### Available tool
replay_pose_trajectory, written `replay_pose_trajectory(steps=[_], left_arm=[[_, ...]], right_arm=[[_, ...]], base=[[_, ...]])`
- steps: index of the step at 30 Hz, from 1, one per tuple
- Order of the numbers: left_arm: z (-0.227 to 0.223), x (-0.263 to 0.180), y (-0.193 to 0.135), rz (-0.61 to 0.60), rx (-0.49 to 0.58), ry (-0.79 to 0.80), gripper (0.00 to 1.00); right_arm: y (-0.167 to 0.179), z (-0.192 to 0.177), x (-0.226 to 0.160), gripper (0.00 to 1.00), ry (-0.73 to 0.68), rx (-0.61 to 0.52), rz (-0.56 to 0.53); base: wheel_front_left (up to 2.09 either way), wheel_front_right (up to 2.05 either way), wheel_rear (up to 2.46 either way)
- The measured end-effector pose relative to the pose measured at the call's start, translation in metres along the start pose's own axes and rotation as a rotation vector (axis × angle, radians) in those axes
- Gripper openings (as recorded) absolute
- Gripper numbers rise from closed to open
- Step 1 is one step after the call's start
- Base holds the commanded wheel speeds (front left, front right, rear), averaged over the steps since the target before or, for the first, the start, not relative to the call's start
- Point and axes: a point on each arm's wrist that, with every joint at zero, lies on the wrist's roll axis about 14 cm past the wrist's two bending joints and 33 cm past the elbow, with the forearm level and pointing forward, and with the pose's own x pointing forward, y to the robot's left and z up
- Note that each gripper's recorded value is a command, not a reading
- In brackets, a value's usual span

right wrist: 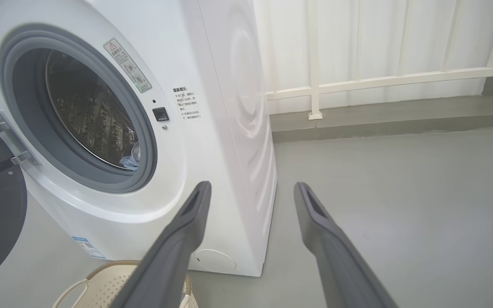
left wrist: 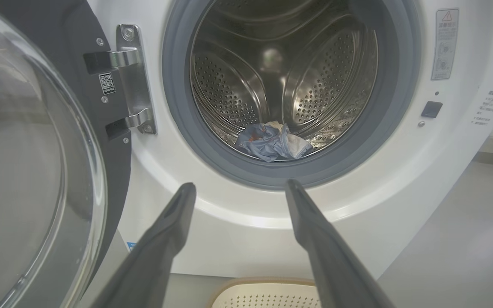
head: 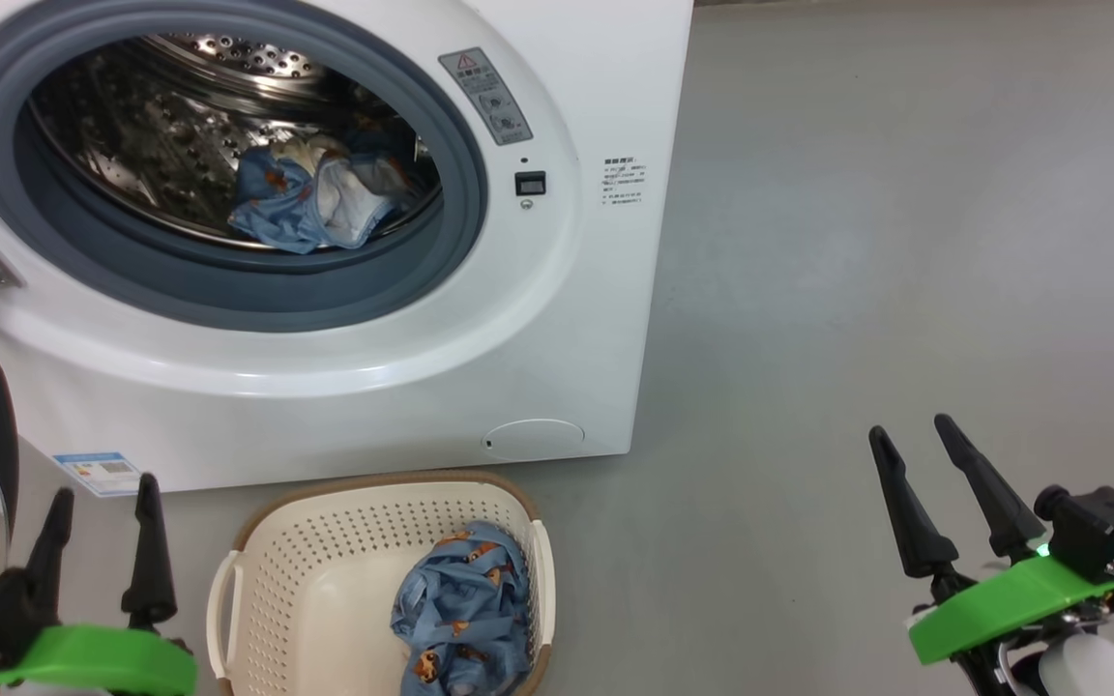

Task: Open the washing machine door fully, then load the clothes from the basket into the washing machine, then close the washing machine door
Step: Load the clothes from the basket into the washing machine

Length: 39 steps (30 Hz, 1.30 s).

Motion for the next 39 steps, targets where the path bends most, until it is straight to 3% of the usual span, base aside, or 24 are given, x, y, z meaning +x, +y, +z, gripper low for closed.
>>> replay_pose_trajectory(steps=[15,39], left_arm=[[-0.004,-0.021,0.012,0.048,-0.008,-0.007,1.00],[-0.006,-0.017,0.010,0.041,-0.001,-0.002,1.00]], right_arm=[[-0.006,-0.003,-0.003,1.00,0.006,0.006,-0.022],[-0.010,-0.006,-0.004,1.00,0.012,0.011,-0.037]], base=[[0.00,0.00,0.00],[0.00,0.00,0.00]])
